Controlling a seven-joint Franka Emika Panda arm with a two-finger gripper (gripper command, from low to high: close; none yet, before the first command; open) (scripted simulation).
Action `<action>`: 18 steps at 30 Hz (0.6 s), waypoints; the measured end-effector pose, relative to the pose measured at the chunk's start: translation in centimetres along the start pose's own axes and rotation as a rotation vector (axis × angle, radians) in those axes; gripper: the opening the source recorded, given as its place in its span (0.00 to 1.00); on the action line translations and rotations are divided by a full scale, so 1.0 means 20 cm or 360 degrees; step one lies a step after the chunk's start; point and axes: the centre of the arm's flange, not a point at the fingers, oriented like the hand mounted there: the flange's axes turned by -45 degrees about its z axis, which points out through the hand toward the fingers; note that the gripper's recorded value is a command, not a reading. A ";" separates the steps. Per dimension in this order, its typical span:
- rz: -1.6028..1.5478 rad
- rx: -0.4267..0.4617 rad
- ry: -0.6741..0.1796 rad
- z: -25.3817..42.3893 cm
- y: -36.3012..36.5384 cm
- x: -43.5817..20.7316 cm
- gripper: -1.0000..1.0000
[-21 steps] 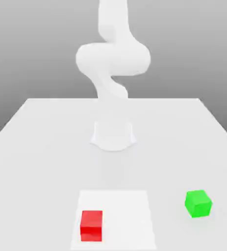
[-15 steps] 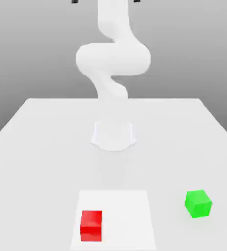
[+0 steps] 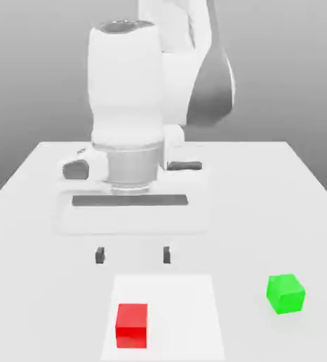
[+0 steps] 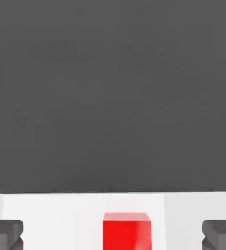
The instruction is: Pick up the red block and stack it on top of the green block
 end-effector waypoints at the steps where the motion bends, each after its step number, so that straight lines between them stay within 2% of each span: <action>1: -0.0001 -0.0004 -0.0048 0.09 0.01 -0.03 0.50; 3: -0.0003 -0.0011 -0.0117 0.25 0.02 -0.09 0.50; 7: -0.0005 -0.0013 -0.0138 0.51 0.03 -0.12 0.50; 8: -0.0004 -0.0013 -0.0139 0.56 0.03 -0.13 0.00; 14: -0.0004 -0.0013 -0.0140 0.58 0.03 -0.13 0.00; 18: -0.0005 -0.0013 -0.0140 0.42 0.03 -0.11 0.00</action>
